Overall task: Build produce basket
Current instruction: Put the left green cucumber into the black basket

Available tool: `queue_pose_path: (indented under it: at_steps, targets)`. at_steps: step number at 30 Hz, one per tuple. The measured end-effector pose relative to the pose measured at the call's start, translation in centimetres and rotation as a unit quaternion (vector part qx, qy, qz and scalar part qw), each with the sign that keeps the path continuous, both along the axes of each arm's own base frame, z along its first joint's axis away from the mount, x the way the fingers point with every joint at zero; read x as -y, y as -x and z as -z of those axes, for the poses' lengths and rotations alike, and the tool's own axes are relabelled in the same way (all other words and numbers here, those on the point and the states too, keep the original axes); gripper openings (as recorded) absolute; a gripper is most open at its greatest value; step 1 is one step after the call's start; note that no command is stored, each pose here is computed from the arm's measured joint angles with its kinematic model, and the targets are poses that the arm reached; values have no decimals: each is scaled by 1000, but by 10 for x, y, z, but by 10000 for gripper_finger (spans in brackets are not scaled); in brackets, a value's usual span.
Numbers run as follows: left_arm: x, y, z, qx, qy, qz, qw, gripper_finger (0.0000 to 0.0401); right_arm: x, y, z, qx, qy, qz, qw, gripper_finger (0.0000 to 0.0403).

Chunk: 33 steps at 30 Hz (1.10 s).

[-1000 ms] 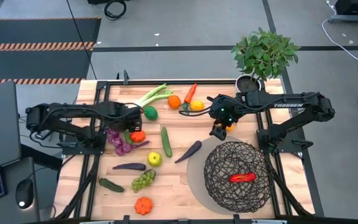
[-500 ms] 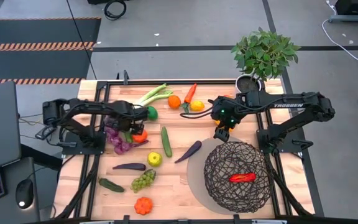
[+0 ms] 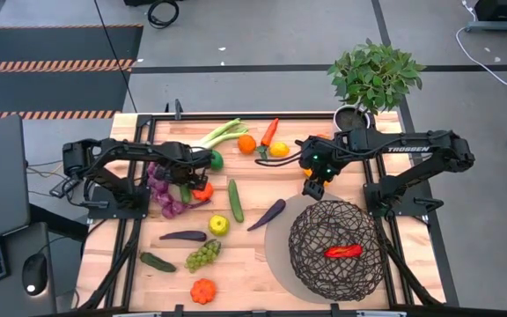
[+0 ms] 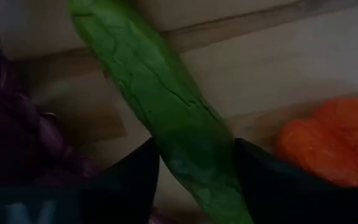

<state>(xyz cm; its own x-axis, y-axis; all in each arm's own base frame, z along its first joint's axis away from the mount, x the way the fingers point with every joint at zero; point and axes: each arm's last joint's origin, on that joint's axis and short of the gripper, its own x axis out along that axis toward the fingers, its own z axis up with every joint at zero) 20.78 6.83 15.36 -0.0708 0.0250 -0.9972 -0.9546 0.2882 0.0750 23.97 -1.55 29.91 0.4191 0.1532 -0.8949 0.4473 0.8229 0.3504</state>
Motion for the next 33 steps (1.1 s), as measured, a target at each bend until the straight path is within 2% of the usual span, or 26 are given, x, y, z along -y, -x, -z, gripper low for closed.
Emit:
queue_pose_path:
  at_steps: [6,14,18,21,25,29,31,33]
  targets:
    - [1,-3,-6,7,35,47,998,153,0,0,0,-5,-1,15,1000,308]
    - [-3,-16,-55,-15,49,136,989,151,0,1,0,-10,-15,16,1000,308]
    - [-7,-35,-94,45,18,162,986,150,2,1,1,-10,-2,26,1000,308]
    - [-8,-53,-128,119,-21,190,974,151,6,5,-1,-18,-10,49,999,308]
    - [1,-77,-171,235,-84,257,934,154,9,20,-15,8,-27,98,995,308]
    - [13,-98,-205,346,-152,310,872,154,10,41,-36,71,-38,148,986,308]
    - [20,-108,-214,392,-188,335,836,154,10,51,-46,105,-38,181,977,308]
    - [26,-114,-219,416,-214,357,809,154,11,59,-55,138,-43,214,966,308]
